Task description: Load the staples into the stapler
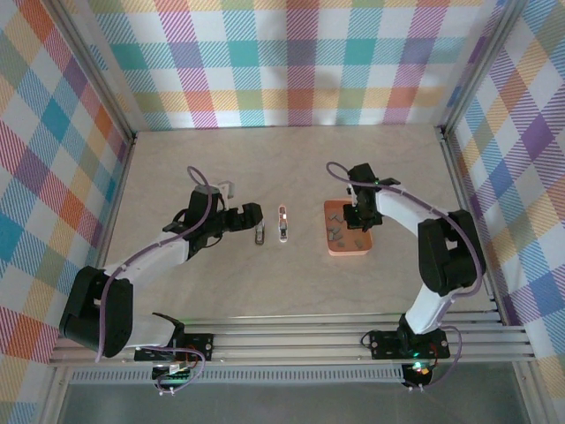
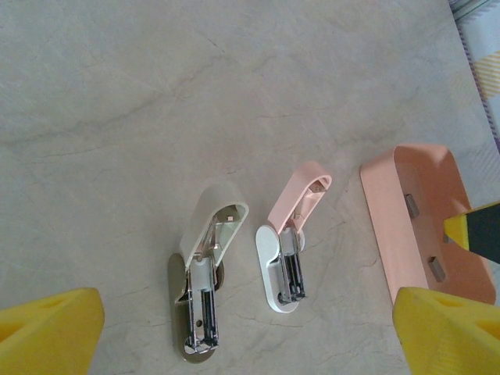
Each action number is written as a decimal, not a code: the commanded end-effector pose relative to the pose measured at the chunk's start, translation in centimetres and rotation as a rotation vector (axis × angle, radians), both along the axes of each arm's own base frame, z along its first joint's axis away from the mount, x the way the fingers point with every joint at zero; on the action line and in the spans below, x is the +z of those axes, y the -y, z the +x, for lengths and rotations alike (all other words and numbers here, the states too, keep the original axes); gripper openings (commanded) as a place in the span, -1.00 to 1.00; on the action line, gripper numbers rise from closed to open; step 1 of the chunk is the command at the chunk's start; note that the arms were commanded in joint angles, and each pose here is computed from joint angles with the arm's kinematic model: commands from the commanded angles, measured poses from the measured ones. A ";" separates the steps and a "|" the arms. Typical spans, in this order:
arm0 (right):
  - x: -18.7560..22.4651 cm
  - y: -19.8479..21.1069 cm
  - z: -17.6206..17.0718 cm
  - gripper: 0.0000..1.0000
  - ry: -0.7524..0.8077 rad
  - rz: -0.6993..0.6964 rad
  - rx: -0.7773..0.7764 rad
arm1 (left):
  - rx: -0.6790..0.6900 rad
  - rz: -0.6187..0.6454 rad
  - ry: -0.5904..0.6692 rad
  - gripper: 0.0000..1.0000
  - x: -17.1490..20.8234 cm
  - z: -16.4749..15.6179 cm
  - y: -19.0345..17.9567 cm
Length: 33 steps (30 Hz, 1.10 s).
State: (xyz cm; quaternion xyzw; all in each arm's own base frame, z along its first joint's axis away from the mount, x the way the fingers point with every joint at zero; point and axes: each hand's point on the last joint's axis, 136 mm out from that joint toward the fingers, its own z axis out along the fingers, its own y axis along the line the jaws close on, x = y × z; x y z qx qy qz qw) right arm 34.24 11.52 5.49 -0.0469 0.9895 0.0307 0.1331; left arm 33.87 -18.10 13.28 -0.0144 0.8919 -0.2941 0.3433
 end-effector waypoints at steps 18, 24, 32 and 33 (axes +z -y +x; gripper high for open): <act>4.5 -0.9 -1.2 -0.65 0.228 0.087 -0.110 | -0.008 -0.022 0.116 0.90 1.8 -0.8 -0.2; 5.7 -1.3 -2.1 -0.66 0.295 0.109 -0.122 | 0.000 -0.037 0.162 0.91 2.1 -1.3 -0.5; 7.4 -2.6 -3.0 -0.66 0.376 0.123 -0.106 | 0.018 -0.036 0.204 0.92 2.8 -1.4 -1.0; 7.6 -2.9 -3.1 -0.66 0.386 0.119 -0.099 | 0.021 -0.036 0.206 0.92 2.9 -1.4 -1.1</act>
